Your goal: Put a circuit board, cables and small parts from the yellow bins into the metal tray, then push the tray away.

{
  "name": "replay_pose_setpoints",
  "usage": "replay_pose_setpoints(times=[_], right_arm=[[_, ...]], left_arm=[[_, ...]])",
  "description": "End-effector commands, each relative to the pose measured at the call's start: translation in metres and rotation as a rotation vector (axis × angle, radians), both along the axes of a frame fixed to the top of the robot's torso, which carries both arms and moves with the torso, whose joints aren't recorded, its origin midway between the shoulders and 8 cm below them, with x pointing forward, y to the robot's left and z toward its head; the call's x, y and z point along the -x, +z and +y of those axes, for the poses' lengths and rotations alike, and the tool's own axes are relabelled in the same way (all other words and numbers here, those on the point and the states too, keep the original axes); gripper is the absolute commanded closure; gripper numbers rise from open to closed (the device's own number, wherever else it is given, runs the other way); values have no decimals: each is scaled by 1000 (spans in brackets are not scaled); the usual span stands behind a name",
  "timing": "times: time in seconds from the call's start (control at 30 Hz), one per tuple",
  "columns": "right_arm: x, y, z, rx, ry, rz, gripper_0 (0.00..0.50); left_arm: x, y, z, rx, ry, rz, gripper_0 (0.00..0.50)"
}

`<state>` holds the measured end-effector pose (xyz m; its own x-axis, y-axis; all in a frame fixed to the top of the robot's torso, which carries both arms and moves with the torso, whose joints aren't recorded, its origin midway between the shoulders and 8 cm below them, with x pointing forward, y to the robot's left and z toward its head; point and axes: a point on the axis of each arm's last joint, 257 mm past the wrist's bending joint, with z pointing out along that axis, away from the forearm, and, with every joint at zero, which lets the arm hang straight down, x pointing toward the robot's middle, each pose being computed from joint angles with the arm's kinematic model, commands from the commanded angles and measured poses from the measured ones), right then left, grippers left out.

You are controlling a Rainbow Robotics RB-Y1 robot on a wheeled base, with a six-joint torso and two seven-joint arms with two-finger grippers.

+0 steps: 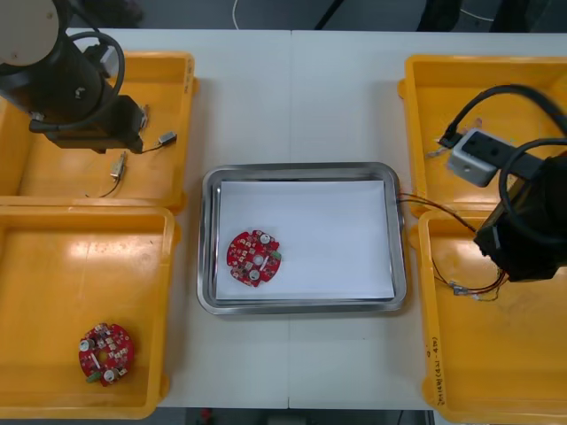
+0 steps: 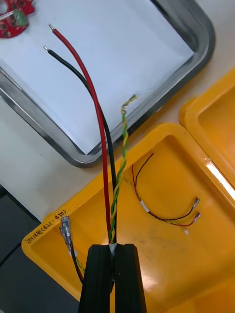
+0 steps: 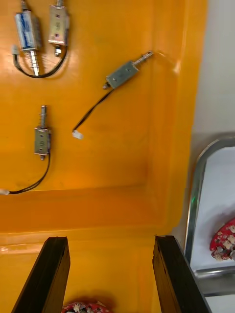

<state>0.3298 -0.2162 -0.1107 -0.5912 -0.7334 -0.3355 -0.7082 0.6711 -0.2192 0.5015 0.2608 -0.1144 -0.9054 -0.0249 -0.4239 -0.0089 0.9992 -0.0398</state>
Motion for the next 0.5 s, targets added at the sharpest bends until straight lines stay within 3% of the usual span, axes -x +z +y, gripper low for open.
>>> replay_pose_setpoints(times=[0.03, 0.17, 0.5], right_arm=[[-5, 4, 19, 51, 98, -50, 500], [-8, -1, 43, 46, 168, -73, 500], [-21, -14, 93, 76, 308, -160, 500]], left_arm=[[-13, 28, 39, -119, -121, -50, 0], [-17, 21, 54, -136, -124, -30, 0], [-47, 10, 64, -92, -126, -82, 0]])
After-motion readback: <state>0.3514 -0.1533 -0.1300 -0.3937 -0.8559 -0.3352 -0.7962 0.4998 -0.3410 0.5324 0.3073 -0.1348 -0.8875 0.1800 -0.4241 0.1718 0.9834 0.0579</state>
